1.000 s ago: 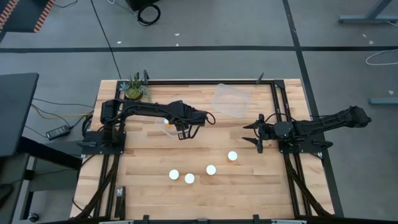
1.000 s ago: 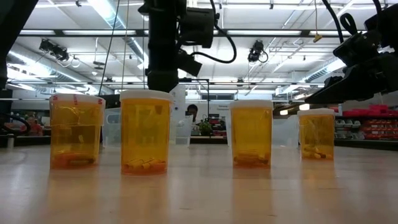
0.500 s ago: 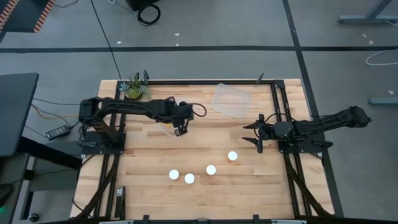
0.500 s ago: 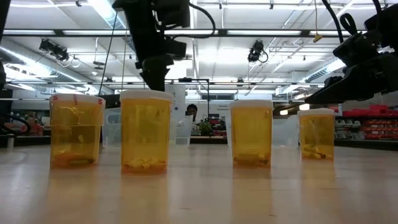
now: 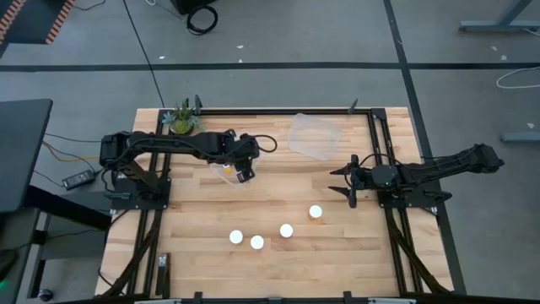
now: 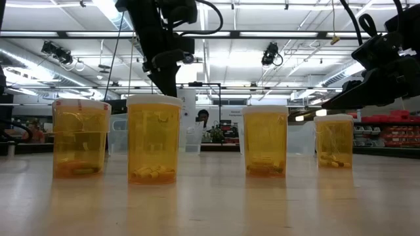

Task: Pick and place medicine bottles into bin by pill shape (circle, oval)
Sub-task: Put the small yellow pill bottle into the left transparent bin

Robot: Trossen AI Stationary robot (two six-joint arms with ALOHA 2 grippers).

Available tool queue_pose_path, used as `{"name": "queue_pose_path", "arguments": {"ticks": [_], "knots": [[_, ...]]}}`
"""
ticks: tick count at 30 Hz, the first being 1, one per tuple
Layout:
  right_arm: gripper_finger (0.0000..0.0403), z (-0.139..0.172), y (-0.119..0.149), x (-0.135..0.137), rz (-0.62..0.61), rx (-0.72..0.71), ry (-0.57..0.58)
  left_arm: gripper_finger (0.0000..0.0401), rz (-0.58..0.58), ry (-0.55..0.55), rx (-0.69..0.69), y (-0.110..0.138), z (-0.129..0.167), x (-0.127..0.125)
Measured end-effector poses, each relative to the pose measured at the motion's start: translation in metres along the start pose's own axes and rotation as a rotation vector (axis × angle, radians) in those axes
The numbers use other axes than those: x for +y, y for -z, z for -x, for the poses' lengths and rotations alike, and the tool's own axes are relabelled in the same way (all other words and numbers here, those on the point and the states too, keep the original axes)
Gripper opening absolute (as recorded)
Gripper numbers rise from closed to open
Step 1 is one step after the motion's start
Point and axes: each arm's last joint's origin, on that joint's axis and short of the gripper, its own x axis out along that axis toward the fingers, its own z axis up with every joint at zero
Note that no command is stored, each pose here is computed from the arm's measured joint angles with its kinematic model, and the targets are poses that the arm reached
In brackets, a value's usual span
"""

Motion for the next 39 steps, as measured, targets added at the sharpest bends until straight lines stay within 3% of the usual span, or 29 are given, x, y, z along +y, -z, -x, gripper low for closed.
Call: {"name": "queue_pose_path", "arguments": {"ticks": [25,34,39], "knots": [[0.0257,0.000,0.000,0.000,0.000,0.000,0.000,0.0130,0.027,0.011,-0.047,-0.003,0.001,-0.005],[0.0257,0.000,0.000,0.000,0.000,0.000,0.000,0.0135,0.021,0.034,-0.041,0.032,-0.030,-0.022],[0.0257,0.000,0.000,0.000,0.000,0.000,0.000,0.0131,0.051,0.054,-0.070,0.036,-0.035,-0.024]]}}
